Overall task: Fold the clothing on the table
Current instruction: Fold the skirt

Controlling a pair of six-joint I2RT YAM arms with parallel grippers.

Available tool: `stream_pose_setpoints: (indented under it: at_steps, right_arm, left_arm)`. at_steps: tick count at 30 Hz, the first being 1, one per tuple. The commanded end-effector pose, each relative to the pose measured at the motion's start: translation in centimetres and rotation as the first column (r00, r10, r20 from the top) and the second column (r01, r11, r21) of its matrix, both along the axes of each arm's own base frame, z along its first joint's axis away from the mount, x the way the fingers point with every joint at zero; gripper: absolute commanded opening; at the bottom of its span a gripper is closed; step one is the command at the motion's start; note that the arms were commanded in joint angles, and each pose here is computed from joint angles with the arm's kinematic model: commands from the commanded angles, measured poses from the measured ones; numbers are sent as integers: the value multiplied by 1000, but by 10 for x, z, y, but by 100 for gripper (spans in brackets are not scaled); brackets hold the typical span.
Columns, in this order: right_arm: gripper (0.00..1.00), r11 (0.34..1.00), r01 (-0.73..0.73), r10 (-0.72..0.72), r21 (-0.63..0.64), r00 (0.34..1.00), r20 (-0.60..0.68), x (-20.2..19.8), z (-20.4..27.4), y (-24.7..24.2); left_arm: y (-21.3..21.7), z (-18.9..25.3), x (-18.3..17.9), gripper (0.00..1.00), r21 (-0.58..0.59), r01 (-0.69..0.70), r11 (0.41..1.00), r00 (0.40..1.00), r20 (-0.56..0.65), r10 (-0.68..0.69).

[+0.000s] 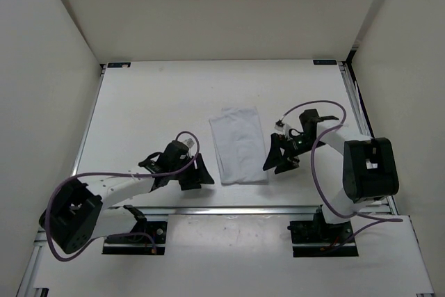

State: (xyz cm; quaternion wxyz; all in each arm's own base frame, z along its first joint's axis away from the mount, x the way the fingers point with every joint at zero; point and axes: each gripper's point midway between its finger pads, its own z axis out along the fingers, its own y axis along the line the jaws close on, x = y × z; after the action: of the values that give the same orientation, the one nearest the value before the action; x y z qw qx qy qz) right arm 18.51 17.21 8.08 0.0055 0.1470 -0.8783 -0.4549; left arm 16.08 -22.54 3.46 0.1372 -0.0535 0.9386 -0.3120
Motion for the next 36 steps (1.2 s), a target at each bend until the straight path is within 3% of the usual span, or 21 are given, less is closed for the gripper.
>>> stream_pose_setpoints:
  at_steps: [1, 6, 13, 17, 26, 31, 34, 36]
  right_arm:
    - [99, 996, 89, -90, 15, 995, 34, 10, 0, -10]
    - [99, 993, 121, -121, -13, 993, -4, -1, -16, -16]
    - [99, 995, 82, -82, -65, 997, 0, -1, -32, -4]
    - [98, 992, 94, -97, -82, 995, -32, 1, -42, -4]
    - [96, 990, 46, -43, -131, 999, 23, -1, -49, 2]
    - [88, 991, 31, -26, -129, 999, 40, 1, -53, 4]
    - [76, 991, 40, -35, -126, 999, 38, 2, -55, 3]
    - [62, 991, 49, -44, -123, 998, 43, 3, -54, 2]
  left_arm:
    - [-43, 37, 16, 70, -241, -63, 968, 996, 49, 77]
    - [-56, 19, 9, 74, -200, -85, 976, 996, -8, 85]
    - [-44, -5, 19, 80, -127, -166, 978, 986, -33, 163]
    - [-46, -12, 26, 81, -114, -177, 978, 984, -19, 176]
    - [-75, -23, 39, 79, -134, -159, 978, 987, -30, 156]
    - [-87, -24, 39, 67, -190, -152, 970, 988, -36, 147]
    - [-91, -21, 36, 46, -218, -135, 967, 991, -23, 133]
    - [-92, -18, 38, 22, -231, -139, 963, 990, -23, 137]
